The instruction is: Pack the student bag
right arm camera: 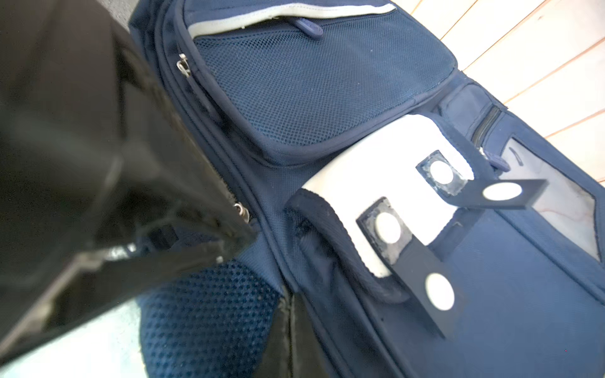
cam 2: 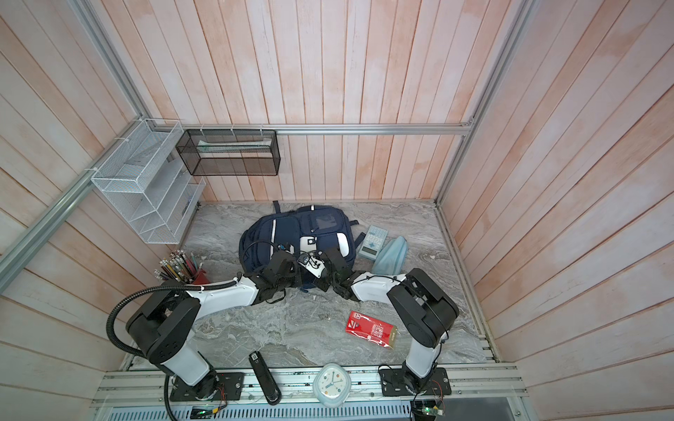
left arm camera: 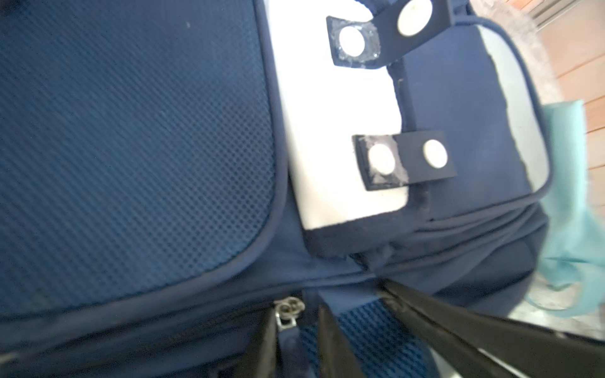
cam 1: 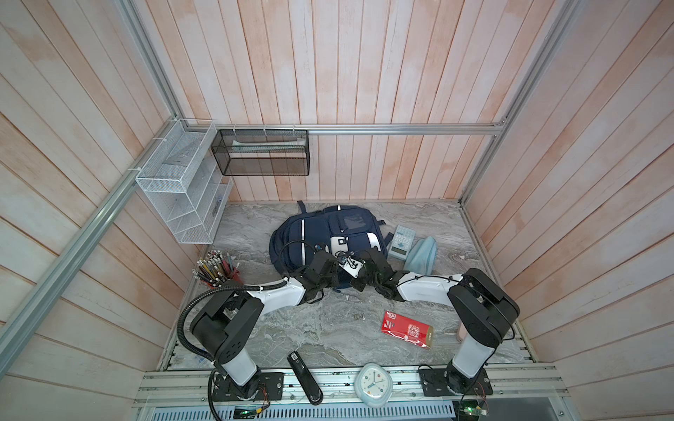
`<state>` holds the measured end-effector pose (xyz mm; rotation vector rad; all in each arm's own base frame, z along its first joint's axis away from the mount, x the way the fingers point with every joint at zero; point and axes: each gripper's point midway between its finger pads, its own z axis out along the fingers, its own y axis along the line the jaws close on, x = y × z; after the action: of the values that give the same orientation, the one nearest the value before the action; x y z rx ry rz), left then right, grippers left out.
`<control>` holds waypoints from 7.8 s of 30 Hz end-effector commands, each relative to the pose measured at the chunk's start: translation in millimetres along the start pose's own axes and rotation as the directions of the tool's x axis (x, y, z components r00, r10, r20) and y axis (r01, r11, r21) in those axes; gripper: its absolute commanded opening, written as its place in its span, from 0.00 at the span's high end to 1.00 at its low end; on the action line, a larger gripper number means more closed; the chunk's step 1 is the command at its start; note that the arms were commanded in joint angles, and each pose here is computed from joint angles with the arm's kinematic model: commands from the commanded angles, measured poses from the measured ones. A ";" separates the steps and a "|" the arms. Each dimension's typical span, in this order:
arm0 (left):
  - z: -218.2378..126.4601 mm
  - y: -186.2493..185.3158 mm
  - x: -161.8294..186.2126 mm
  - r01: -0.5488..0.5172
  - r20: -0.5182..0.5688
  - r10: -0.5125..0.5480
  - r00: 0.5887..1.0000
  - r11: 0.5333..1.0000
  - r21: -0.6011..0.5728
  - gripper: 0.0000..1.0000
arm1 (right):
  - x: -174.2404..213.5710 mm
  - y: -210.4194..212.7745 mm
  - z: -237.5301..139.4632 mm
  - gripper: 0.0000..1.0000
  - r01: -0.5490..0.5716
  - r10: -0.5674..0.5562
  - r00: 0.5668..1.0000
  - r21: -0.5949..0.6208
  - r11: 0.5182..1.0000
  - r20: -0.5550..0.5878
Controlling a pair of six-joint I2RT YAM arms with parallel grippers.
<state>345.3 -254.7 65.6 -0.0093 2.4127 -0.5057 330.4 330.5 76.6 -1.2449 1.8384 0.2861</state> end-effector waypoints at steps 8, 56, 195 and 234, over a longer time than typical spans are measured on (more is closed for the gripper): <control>-13.0 16.5 13.7 0.016 -0.028 -0.017 0.999 1.000 -0.025 0.99 | -8.1 6.3 -2.5 1.00 -0.042 0.043 0.998 -0.021 0.999 0.055; -96.4 42.3 40.8 0.068 -0.062 -0.066 0.996 0.997 0.030 1.00 | 4.1 -80.4 -25.1 0.44 -0.162 0.164 0.986 0.243 0.956 0.013; -83.0 146.8 -37.0 0.119 -0.022 -0.123 0.992 0.985 -0.121 1.00 | -24.7 -12.9 -112.6 1.00 0.349 -0.326 0.810 0.047 0.936 0.488; -97.0 49.6 24.8 0.089 -0.073 -0.087 0.994 0.996 0.025 0.99 | 0.3 69.0 -56.3 1.00 0.346 -0.356 0.929 0.102 0.933 0.103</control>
<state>254.1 -206.0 97.2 -0.0284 2.5441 -0.6966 240.1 347.2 99.4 -1.4137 1.4382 0.1455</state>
